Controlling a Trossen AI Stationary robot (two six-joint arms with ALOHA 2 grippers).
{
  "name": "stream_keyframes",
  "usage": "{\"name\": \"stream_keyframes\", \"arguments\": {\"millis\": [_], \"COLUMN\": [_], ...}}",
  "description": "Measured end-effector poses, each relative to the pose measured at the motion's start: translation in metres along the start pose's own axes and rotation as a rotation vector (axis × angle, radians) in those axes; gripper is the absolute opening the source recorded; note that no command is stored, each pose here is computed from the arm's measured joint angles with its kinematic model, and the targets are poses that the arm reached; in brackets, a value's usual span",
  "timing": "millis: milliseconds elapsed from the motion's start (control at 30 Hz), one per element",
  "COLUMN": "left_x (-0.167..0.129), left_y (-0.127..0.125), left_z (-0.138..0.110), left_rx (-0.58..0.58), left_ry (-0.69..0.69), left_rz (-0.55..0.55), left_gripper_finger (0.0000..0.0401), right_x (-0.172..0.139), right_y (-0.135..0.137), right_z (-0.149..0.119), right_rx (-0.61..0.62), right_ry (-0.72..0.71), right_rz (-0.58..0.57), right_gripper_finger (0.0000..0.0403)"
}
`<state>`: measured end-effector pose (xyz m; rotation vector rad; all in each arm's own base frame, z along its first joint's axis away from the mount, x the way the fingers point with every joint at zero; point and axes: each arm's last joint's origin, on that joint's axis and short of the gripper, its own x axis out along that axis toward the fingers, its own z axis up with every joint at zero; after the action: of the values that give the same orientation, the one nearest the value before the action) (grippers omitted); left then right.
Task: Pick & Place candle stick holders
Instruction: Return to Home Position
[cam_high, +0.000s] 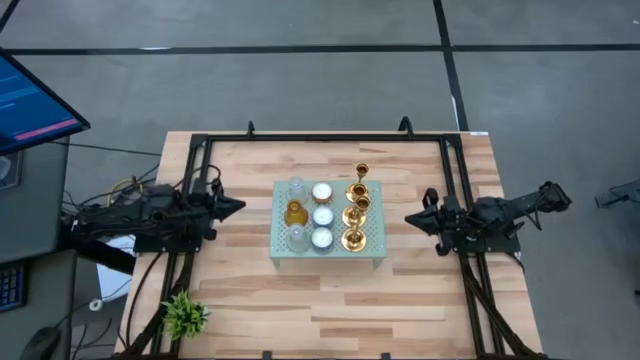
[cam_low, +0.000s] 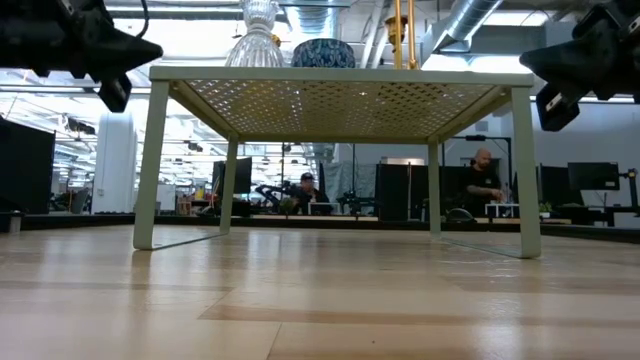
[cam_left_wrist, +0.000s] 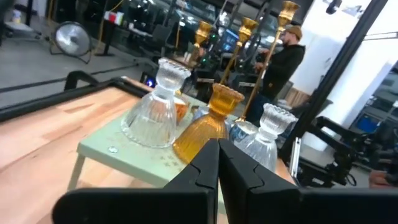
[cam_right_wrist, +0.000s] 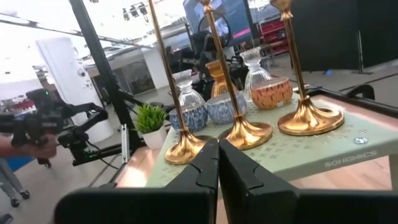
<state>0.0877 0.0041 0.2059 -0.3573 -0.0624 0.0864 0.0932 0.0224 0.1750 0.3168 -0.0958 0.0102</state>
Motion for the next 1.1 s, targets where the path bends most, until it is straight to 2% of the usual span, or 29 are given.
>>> {"name": "stream_keyframes", "arguments": {"millis": [400, 1100], "left_x": [0.009, 0.01], "left_y": [0.01, 0.01], "left_z": [-0.034, -0.033], "left_rx": [-0.005, -0.035], "left_ry": [-0.003, -0.005], "left_rz": [-0.038, -0.035], "left_gripper_finger": [0.0006, 0.0011], "right_x": [0.0, 0.0], "right_y": [0.0, -0.002], "right_z": [-0.001, -0.004], "right_rx": [0.088, 0.079], "right_ry": [0.014, 0.033], "right_rz": [0.005, -0.017], "right_gripper_finger": [0.0, 0.0]}}
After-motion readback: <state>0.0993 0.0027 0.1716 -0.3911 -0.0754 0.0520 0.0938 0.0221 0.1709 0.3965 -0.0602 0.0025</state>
